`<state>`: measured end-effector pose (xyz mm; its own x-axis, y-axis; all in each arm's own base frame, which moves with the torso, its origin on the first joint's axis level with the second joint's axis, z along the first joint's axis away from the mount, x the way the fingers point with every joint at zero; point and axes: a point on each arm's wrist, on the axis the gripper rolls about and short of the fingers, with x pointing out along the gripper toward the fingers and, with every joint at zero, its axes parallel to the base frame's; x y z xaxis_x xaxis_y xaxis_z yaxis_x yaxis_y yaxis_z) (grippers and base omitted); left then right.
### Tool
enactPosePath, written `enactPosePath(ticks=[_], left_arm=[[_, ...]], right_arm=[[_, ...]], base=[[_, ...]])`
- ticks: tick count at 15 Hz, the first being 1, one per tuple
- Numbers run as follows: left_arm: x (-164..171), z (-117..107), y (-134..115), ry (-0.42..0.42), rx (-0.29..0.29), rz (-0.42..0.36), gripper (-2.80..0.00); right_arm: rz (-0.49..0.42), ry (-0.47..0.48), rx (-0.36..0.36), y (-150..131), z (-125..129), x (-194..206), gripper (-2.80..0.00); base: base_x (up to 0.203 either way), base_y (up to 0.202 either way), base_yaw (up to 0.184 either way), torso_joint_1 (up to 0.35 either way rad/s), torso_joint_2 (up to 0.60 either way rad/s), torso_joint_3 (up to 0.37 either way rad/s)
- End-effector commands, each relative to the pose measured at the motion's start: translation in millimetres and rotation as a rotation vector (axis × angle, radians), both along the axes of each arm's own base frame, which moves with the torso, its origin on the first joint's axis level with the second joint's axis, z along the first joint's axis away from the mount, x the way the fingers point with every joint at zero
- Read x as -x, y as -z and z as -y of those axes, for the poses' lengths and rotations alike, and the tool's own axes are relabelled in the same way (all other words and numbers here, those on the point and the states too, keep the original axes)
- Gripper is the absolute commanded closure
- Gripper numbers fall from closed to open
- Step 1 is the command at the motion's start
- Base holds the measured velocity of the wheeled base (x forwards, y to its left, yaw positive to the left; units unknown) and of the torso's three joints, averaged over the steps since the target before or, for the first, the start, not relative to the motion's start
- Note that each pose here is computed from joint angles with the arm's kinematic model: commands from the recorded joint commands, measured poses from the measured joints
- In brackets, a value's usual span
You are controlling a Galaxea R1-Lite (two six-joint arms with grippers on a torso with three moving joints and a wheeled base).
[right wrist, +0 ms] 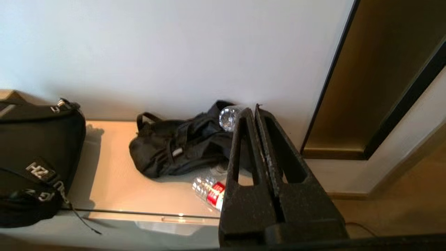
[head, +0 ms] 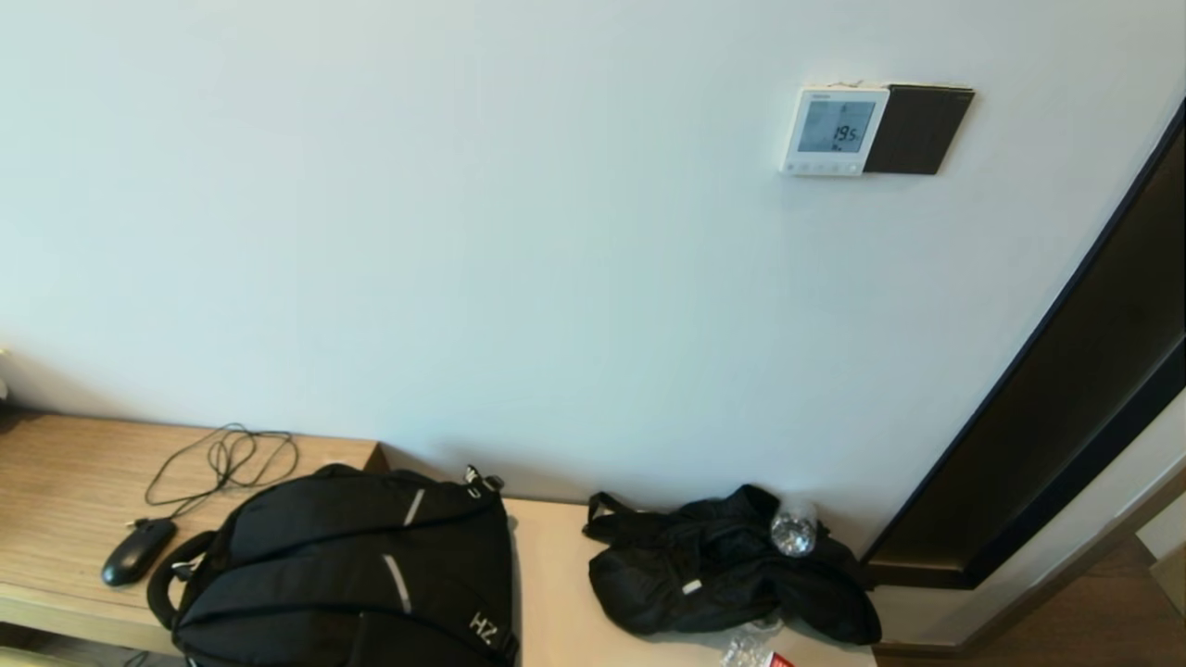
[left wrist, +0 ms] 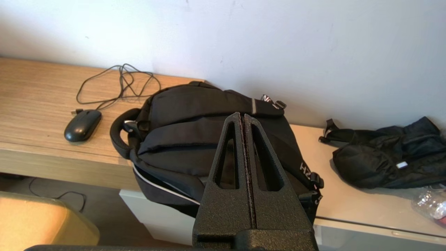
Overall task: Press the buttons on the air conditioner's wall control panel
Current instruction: Turn off the central air conditioner
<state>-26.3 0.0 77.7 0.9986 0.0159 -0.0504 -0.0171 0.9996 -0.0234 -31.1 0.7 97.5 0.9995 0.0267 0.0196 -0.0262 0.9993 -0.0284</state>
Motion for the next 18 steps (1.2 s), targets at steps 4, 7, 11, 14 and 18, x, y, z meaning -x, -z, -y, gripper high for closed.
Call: enactPosePath(ticks=[4,7,11,14,18], left_arm=[[0,0,0,-0.002,0.001,0.000,0.00],[0,0,0,-0.001,0.001,0.000,0.00],[0,0,0,-0.001,0.001,0.000,0.00],[0,0,0,-0.001,0.001,0.000,0.00],[0,0,0,-0.001,0.001,0.000,0.00]], right_arm=[[-0.118,0.002,-0.008,-78,0,-25,0.00],[-0.172,0.022,-0.022,-127,1,-80,0.00],[-0.163,0.085,-0.027,-176,3,-173,0.00],[-0.131,0.139,-0.040,-195,-4,-239,0.00],[-0.040,0.196,-0.049,-211,-34,-300,0.00]], base=[[0.000,0.000,0.000,0.000,0.00,0.000],[0.000,0.000,0.000,0.000,0.00,0.000],[0.000,0.000,0.000,0.000,0.00,0.000],[0.000,0.000,0.000,0.000,0.00,0.000],[0.000,0.000,0.000,0.000,0.00,0.000]])
